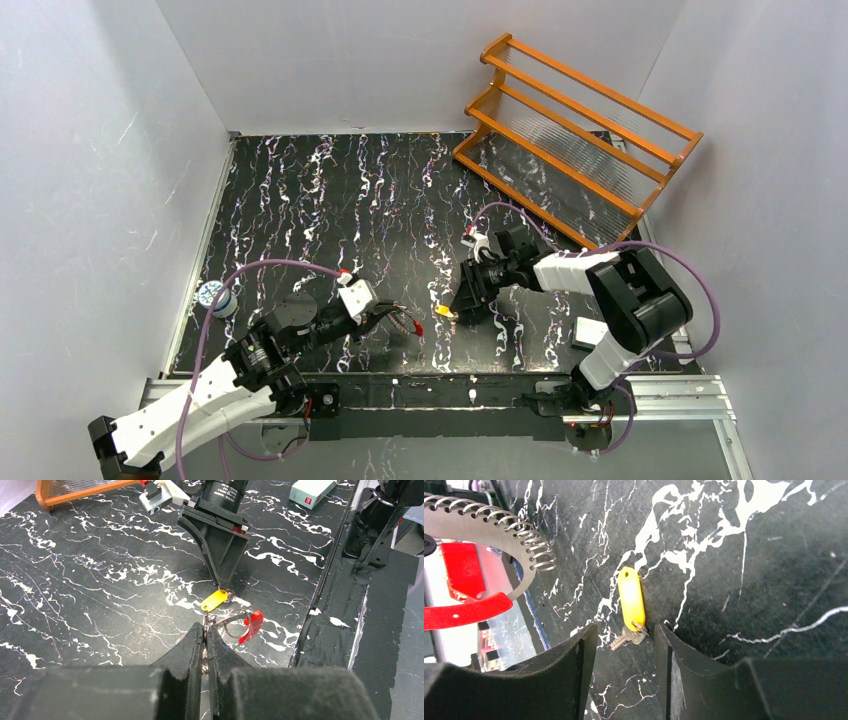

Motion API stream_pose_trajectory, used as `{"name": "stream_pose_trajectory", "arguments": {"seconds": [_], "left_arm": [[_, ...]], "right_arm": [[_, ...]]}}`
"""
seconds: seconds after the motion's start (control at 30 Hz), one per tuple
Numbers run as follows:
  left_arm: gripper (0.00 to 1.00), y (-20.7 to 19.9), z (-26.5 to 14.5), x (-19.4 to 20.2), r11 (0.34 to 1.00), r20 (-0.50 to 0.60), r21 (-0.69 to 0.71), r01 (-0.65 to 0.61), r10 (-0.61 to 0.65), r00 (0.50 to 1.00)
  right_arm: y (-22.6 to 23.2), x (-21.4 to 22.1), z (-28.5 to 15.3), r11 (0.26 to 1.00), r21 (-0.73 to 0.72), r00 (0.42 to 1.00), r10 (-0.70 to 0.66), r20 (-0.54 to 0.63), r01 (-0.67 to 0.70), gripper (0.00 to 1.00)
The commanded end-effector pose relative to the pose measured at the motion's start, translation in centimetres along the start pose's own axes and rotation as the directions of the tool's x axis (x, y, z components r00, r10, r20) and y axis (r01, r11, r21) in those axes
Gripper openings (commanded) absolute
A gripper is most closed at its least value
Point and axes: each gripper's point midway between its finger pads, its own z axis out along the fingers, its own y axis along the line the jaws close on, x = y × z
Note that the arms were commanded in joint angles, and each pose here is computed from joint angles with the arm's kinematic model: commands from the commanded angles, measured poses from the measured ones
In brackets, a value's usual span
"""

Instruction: Put the keys on the keyring

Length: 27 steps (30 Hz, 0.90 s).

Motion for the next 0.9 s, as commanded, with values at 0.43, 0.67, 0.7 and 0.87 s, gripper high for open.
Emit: {"name": "stream_pose_trajectory", "arguments": {"seconds": [0.43, 0.67, 0.7, 0.87], "left_arm": [[0.0, -0.3, 0.5, -2.0, 1.0, 0.078, 0.021, -0.01, 0.009, 0.997], [0.0, -0.4, 0.6, -2.1, 1.0, 0.077, 0.028, -0.013, 0.011, 0.997], [0.0, -0.4, 0.6, -2.1, 1.0, 0.077, 0.028, -0.012, 0.01, 0.997], [0.0, -0.4, 0.6, -2.0, 1.0, 0.077, 0.025, -0.007, 0.005, 0.997]], "right_arm": [[0.6, 1.9, 0.6, 0.993, -0.09, 0.995, 0.073, -0.061, -0.078, 0.31], [-0.1, 2.0, 0.4, 0.997, -0.028, 0.996, 0.069, -0.056, -0.071, 0.45], [-0.3, 2.0, 0.3, 0.998, -0.018, 0.996, 0.066, -0.056, -0.067, 0.45], [-0.1, 1.6, -0.4, 0.999, 0.02, 0.998, 0.04, -0.045, -0.039, 0.46]]}}
